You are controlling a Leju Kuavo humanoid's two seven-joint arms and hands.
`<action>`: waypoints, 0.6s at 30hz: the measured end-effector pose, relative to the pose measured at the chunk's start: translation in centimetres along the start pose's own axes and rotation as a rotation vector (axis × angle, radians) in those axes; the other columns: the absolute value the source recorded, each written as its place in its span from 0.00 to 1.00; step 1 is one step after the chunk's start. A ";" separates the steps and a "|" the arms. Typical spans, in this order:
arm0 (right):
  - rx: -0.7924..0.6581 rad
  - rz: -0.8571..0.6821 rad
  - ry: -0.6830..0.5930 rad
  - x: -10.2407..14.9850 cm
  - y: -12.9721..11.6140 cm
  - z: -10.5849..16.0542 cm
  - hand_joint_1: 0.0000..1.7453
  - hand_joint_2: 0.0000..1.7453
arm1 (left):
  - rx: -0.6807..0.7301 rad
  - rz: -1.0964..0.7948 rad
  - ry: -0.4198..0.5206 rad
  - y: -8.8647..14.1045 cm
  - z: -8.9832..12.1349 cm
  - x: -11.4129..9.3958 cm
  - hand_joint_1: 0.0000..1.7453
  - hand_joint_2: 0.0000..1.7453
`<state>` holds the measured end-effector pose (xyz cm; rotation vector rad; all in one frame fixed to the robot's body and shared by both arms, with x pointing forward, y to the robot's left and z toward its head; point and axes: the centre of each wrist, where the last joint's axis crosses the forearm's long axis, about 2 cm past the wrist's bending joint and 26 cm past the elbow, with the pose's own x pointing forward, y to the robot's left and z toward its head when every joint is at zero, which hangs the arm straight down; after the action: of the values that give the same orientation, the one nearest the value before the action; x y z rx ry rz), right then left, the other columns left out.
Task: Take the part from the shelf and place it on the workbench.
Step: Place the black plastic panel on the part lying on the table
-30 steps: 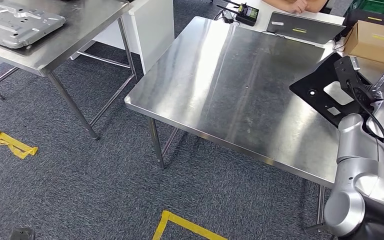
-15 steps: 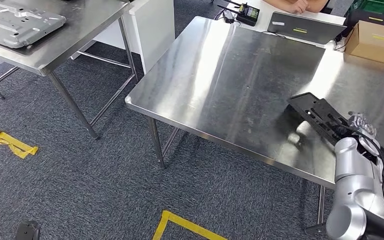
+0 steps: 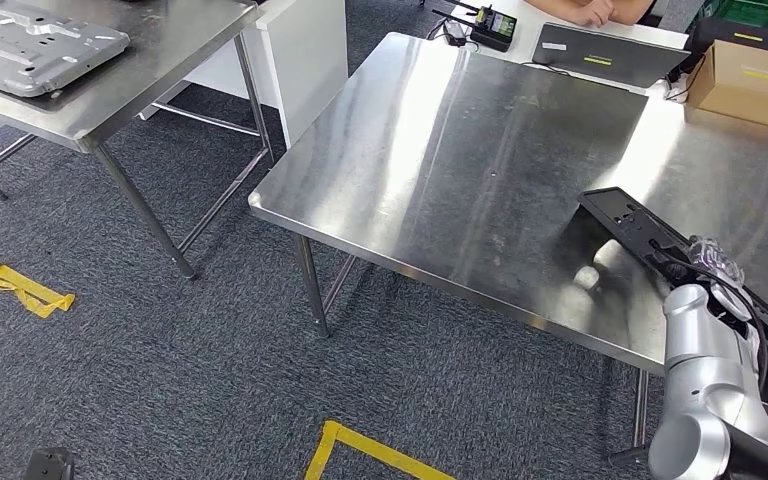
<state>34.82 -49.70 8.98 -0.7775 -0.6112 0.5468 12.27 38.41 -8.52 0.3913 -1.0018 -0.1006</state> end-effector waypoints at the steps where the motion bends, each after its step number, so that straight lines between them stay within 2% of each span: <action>1: -0.022 -0.014 -0.040 0.6 -0.4 0.0 0.00 0.00 | 0.005 0.004 -0.003 0.0 0.1 -0.1 0.00 0.00; 8: -0.229 -0.143 -0.319 6.0 -4.3 0.4 0.00 0.00 | 0.039 0.031 -0.007 0.2 1.0 -1.1 0.00 0.00; 11: -0.426 -0.263 -0.534 8.3 -6.4 1.2 0.00 0.00 | 0.058 0.054 -0.022 0.3 1.4 -1.5 0.00 0.00; 14: -0.618 -0.460 -0.720 10.2 -9.0 3.0 0.00 0.00 | 0.072 0.108 -0.032 0.2 1.8 -1.8 0.00 0.00; 16: -0.717 -0.570 -0.824 10.0 -8.8 4.5 0.00 0.00 | 0.085 0.143 -0.030 0.0 2.2 -2.0 0.00 0.00; 18: -0.796 -0.616 -0.910 9.0 -6.9 6.0 0.00 0.00 | 0.093 0.171 -0.022 -0.4 2.5 -2.3 0.00 0.00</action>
<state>38.56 -45.12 20.41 -0.9933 -1.9112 0.0229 8.95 37.97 -9.25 0.3879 -1.0602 0.0963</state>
